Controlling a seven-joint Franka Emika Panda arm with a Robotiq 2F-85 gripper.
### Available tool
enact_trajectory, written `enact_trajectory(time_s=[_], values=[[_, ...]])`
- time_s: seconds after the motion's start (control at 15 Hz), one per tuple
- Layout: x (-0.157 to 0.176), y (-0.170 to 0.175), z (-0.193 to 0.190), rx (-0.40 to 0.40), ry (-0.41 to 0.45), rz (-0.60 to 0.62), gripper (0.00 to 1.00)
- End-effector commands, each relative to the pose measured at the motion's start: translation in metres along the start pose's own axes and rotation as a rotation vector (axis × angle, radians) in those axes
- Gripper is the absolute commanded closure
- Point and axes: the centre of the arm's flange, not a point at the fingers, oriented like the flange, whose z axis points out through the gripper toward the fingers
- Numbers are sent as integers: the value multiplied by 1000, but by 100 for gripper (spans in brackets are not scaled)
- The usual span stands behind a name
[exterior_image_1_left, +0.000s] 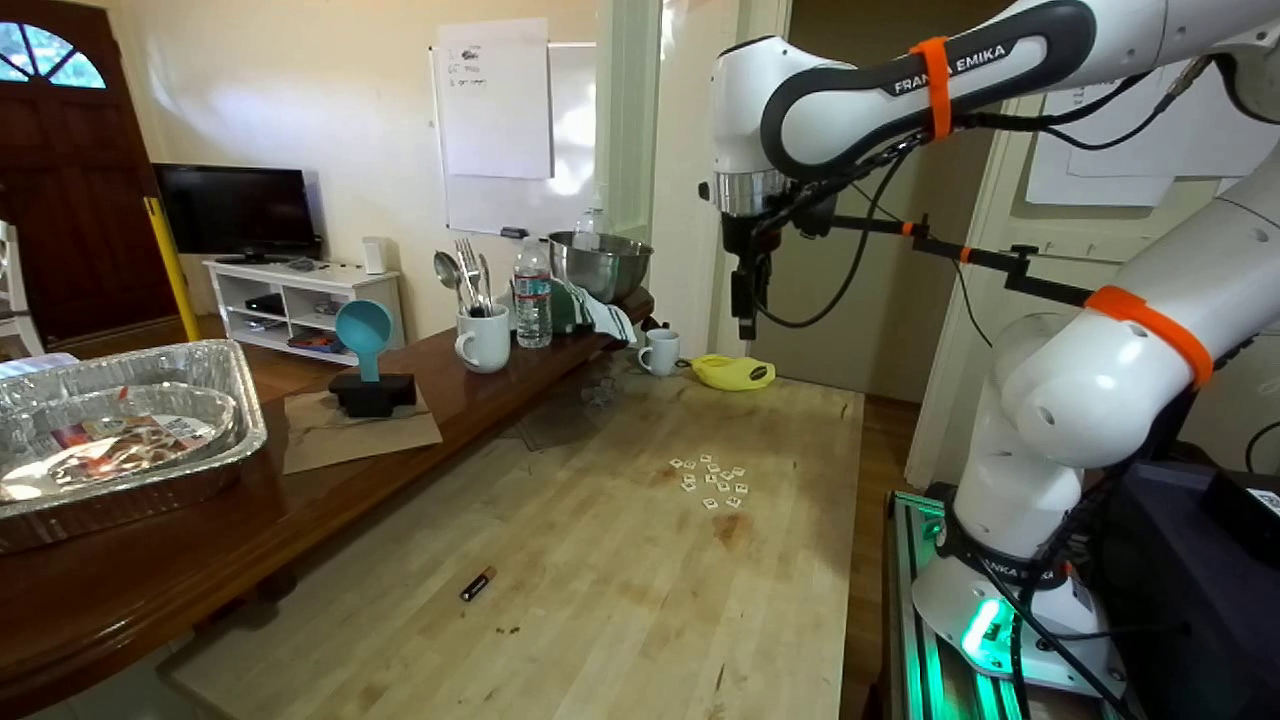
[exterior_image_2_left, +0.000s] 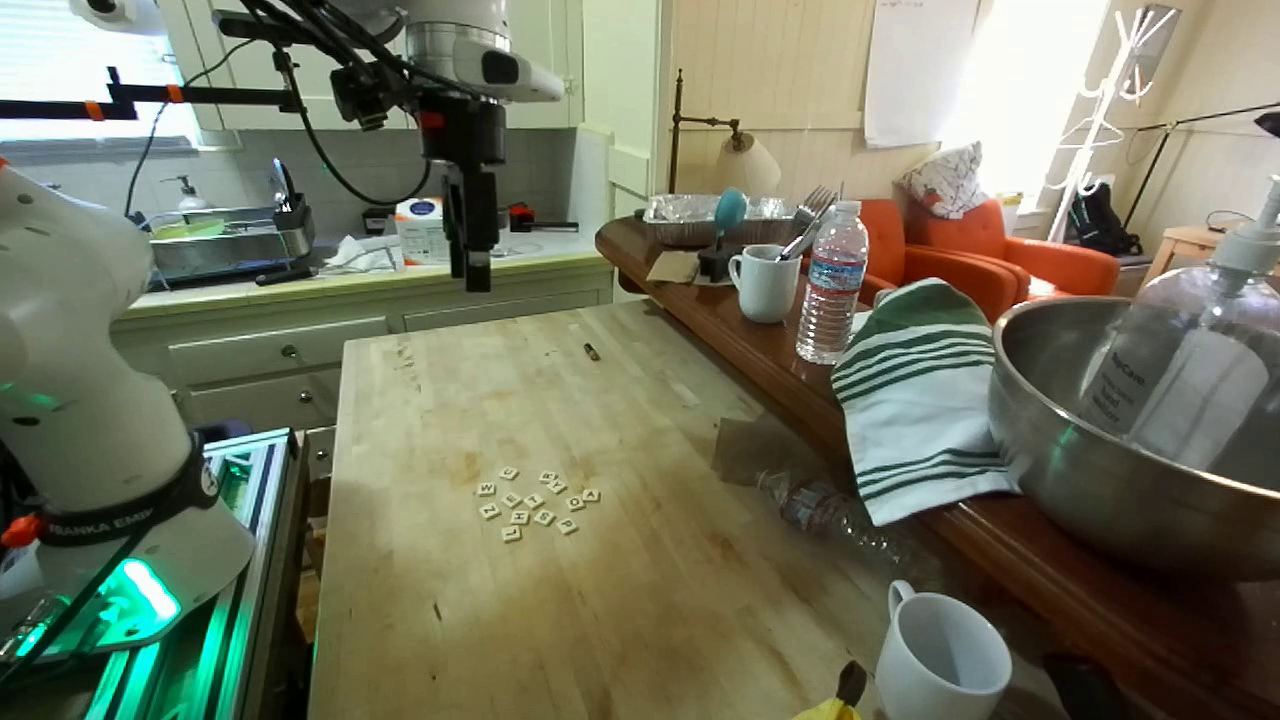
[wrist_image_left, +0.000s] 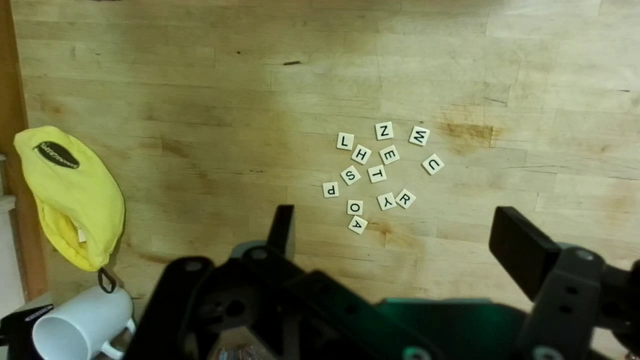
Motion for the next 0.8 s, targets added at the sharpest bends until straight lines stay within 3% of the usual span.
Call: enact_trajectory(time_s=[0.0,0.4,0.73], values=[[0,-2,0,-1,2,-5,0],[1,-2,0,0,2,-7,0],[8,-23,6,69,125,-56,0]])
